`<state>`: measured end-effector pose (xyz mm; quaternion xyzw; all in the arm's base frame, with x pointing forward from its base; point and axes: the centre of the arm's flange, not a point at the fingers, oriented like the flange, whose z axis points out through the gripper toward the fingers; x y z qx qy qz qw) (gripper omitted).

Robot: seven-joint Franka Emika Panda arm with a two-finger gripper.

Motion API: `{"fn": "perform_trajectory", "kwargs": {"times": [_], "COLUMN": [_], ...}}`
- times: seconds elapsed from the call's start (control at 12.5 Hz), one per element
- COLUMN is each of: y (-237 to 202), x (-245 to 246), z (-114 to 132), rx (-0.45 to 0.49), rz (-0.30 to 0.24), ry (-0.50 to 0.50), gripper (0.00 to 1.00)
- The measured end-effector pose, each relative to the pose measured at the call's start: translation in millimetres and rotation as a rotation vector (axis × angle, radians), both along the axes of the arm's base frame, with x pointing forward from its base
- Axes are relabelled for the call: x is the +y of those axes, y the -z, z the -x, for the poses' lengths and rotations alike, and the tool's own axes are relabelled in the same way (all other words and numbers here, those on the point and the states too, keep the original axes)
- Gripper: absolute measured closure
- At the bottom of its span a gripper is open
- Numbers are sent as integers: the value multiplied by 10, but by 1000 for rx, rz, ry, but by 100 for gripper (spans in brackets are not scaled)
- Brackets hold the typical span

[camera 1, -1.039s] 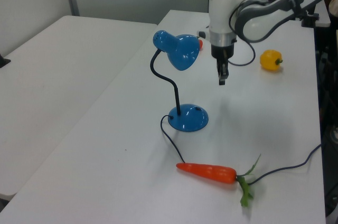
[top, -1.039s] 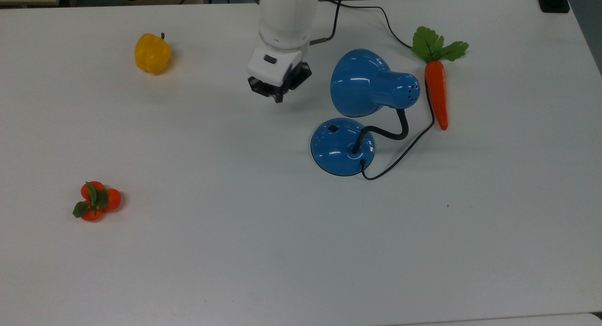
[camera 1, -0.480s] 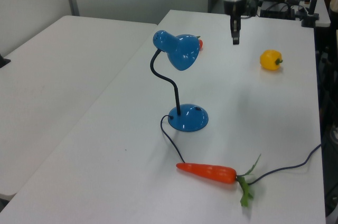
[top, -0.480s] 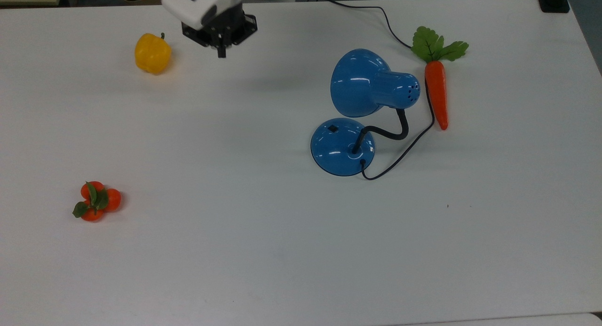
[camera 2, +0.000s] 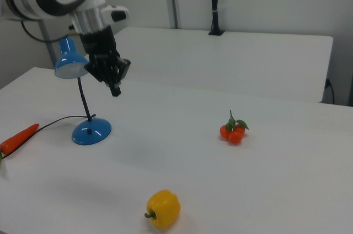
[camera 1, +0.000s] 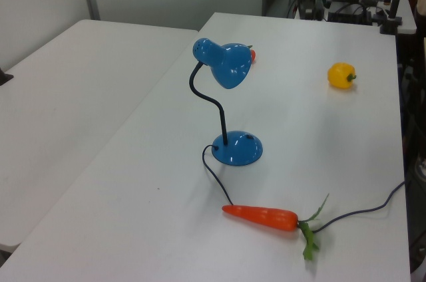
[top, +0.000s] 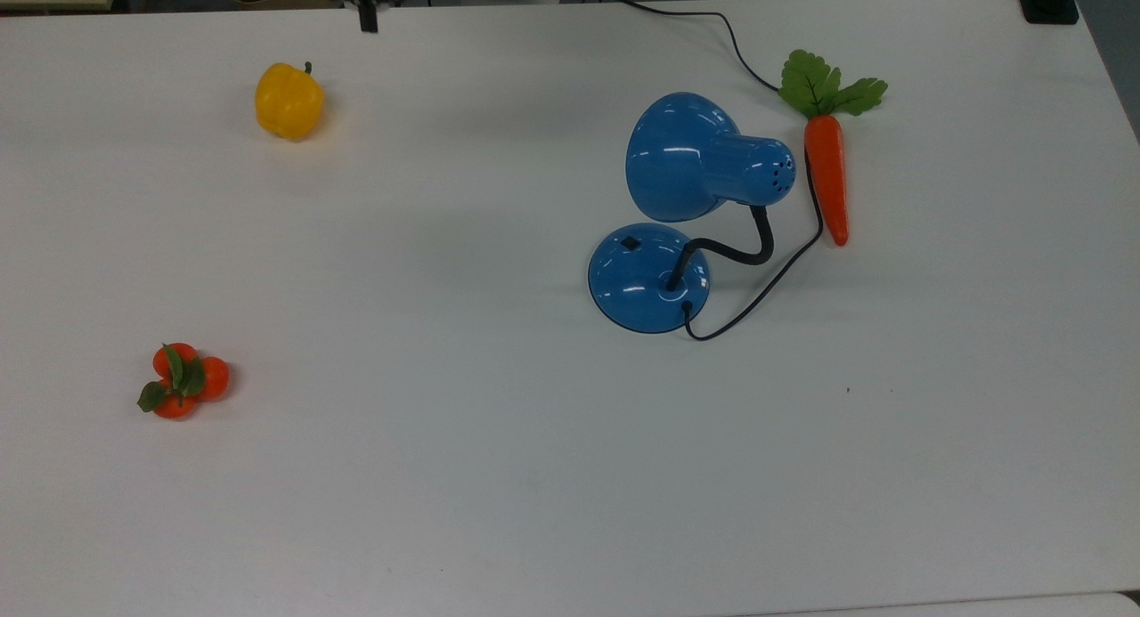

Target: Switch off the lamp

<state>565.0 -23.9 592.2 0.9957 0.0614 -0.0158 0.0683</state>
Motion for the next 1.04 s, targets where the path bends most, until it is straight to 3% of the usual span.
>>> {"fn": "perform_trajectory", "kwargs": {"times": [0.16,0.24,0.4,0.8,1.04], "y": [-230,-279,-372,-474,-509], "x": [-93,-102,-77,-55,-134], "z": [22,37,79,186,218], "rx": [-27,-29,-39,-28,-30], "rz": [-24,-28,-28,-29,-30], "ry": [57,65,76,78,93], "gripper": [93,85,56,2,0]}}
